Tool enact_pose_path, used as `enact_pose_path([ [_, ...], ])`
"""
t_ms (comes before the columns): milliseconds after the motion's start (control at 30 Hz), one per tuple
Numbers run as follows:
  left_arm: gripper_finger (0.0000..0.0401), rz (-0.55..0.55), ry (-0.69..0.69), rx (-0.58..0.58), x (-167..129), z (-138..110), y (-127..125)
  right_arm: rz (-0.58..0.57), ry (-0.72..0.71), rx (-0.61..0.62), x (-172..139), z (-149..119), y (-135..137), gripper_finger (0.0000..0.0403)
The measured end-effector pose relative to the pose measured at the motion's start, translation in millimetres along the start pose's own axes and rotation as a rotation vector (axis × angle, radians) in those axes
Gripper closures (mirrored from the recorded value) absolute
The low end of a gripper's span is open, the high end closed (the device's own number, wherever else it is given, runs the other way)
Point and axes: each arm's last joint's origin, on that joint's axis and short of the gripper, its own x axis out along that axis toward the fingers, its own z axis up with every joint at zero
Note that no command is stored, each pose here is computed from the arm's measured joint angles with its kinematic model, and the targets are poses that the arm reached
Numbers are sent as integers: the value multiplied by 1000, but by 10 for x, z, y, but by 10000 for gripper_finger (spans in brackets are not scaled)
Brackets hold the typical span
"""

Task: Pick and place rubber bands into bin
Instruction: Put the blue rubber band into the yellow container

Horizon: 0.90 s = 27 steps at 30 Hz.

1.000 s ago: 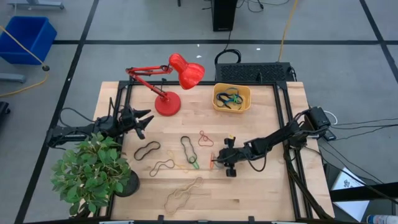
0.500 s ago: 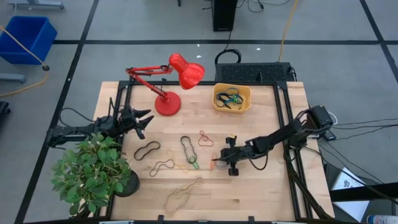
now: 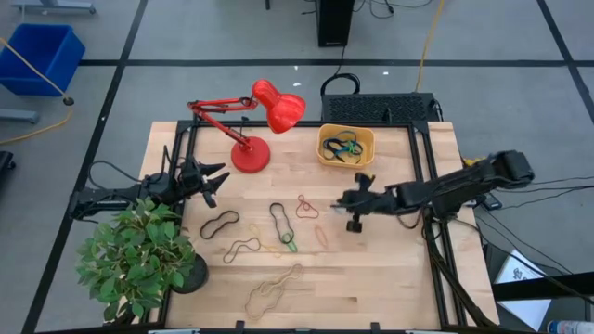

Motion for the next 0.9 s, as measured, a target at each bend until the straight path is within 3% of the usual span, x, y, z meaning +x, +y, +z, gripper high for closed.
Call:
enact_pose_path([
  [200, 228, 0, -2, -1, 0, 2, 0, -225, -278, 46, -359, 291, -287, 403],
  [367, 228, 0, -2, -2, 0, 2, 0, -349, -502, 39, -629, 513, -504, 403],
  [533, 228, 0, -2, -1, 0, 2, 0, -488, -637, 0, -745, 656, -709, 403],
  [633, 228, 0, -2, -1, 0, 2, 0, -568, -615, 16, -702, 650, -877, 403],
  [767, 228, 0, -2, -1, 0, 2, 0, -635, -474, 63, -543, 527, -1114, 403],
  [900, 228, 0, -3, 0, 0, 3, 0, -582, -264, 114, -297, 294, -1319, 403],
])
